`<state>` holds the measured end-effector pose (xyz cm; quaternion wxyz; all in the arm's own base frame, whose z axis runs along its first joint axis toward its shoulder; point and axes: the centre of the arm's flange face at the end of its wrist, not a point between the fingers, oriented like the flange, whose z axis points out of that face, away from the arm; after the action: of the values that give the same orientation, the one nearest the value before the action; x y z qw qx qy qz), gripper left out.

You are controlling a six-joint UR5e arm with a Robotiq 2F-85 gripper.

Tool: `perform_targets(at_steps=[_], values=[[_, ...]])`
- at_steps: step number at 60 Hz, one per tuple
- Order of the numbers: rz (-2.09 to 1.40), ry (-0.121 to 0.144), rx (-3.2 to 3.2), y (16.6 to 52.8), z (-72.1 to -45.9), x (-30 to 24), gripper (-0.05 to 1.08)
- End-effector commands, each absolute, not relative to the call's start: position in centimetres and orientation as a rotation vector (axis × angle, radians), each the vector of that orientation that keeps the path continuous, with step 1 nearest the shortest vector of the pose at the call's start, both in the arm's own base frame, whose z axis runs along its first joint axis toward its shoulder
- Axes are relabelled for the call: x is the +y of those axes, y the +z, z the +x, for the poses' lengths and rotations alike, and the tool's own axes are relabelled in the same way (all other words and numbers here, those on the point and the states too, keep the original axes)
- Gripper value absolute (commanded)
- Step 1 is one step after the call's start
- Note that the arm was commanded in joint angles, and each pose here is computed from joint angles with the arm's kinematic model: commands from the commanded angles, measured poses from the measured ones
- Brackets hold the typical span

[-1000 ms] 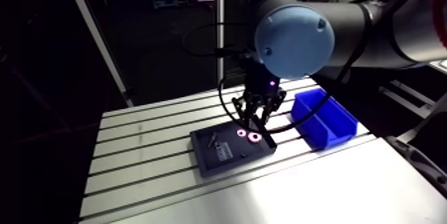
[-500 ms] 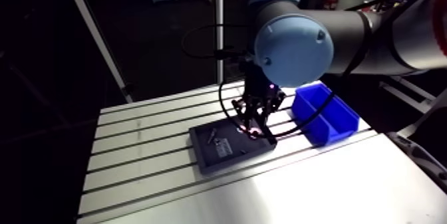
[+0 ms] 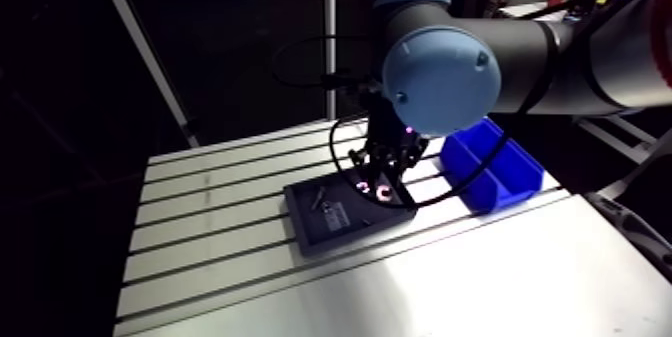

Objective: Pick up the bearing and press it into the housing until flush.

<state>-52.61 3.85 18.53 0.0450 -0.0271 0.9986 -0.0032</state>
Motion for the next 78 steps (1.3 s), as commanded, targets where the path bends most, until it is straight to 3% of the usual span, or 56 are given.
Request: perform_targets(at_steps=[1,51,78], values=[[-0.085,-0.014,3.042,17.96,-52.68,3.88,0.51],[-0.082,-0.015,3.035,17.68,-52.57,3.94,0.51],[-0.083,-0.001,3.052,17.59,-52.51,3.87,0.51]])
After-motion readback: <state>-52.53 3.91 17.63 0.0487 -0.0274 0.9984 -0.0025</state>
